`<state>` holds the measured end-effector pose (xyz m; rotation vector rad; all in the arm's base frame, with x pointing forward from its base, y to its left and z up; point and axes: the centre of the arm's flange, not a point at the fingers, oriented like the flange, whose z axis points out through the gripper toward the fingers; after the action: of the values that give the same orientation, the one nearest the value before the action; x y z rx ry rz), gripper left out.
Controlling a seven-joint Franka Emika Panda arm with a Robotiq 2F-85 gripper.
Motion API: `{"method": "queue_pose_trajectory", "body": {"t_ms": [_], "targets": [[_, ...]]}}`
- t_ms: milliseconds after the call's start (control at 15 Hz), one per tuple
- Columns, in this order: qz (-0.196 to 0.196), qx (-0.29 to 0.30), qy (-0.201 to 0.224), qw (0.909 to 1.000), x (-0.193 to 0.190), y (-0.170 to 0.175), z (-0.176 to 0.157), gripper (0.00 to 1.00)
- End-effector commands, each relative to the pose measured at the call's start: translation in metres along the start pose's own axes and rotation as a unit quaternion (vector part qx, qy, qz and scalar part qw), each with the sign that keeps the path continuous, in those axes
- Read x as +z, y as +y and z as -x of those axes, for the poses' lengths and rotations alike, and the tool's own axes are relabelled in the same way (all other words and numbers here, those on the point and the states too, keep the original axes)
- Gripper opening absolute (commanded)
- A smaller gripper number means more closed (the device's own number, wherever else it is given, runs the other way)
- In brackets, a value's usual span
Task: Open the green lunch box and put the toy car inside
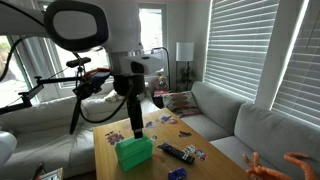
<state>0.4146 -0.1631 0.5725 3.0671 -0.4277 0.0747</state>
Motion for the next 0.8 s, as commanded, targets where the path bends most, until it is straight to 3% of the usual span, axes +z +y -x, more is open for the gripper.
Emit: {"method": "queue_pose_trajectory", "body": {"t_ms": [0,67,400,733], "targets": [[0.0,0.0,0.0,1.0,0.0,0.0,0.0,1.0],[0.0,0.0,0.0,1.0,0.0,0.0,0.0,1.0],[0.029,-0.091,-0.03,0.9949,0.038,-0.076,-0.006,1.0],[0.101,-0.165,-0.073,0.9784,0.082,-0.128,0.001,1.0]]}}
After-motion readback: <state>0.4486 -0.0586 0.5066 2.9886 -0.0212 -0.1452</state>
